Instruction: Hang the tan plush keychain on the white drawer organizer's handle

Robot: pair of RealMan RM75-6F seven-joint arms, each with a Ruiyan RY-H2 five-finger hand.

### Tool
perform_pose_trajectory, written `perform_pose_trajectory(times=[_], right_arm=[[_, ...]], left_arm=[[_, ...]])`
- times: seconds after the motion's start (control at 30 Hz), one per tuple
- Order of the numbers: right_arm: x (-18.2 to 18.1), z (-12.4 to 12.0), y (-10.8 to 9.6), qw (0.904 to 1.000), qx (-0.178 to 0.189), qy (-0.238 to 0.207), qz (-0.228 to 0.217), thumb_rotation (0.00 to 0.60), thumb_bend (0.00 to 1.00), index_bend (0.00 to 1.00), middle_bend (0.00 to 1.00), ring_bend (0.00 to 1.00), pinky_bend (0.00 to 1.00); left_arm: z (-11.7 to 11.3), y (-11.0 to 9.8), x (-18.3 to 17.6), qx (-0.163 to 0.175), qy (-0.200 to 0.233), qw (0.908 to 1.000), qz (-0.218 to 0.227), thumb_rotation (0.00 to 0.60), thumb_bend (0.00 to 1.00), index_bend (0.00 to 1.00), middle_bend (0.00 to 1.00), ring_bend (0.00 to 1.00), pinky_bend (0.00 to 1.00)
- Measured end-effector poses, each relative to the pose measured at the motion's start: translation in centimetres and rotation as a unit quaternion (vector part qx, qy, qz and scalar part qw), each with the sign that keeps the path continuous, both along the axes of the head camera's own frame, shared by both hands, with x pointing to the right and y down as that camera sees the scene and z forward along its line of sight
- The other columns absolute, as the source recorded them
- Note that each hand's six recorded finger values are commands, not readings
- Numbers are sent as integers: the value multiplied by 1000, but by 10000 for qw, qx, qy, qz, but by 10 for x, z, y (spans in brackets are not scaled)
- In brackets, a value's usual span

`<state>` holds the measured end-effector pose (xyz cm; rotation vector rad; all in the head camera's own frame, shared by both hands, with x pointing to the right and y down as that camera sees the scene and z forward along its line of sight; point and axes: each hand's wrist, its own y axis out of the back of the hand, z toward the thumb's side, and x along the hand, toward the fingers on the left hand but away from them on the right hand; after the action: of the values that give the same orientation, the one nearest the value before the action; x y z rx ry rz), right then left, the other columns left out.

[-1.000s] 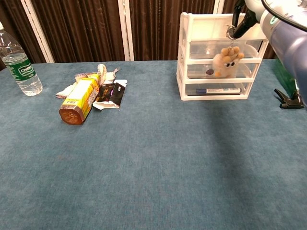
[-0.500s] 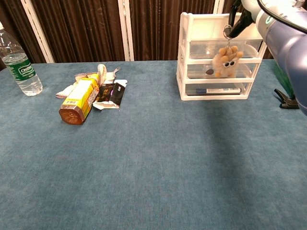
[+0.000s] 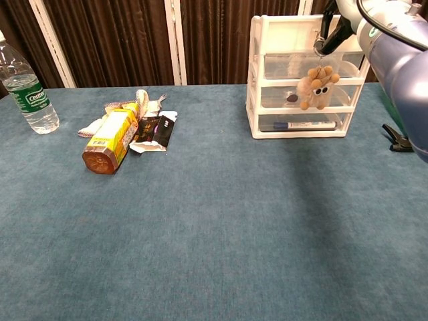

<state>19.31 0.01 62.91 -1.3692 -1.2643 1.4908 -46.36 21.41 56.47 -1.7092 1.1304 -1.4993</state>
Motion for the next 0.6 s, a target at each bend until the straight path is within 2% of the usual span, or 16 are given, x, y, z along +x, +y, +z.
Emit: perform_pose_trajectory(times=[0.3,0.6], right_arm=[[-6,-10,1,9997,202,-165,-21,600,366,594,1000,1000,1000],[2,-8,2,9996,249,27,128,600,366,594,1000,1000,1000]], left_arm=[[0,0,1,0,9,10000,-9,600,19,0,0,0,0],[-2,1,1,27,40,10000,12,600,19,0,0,0,0]])
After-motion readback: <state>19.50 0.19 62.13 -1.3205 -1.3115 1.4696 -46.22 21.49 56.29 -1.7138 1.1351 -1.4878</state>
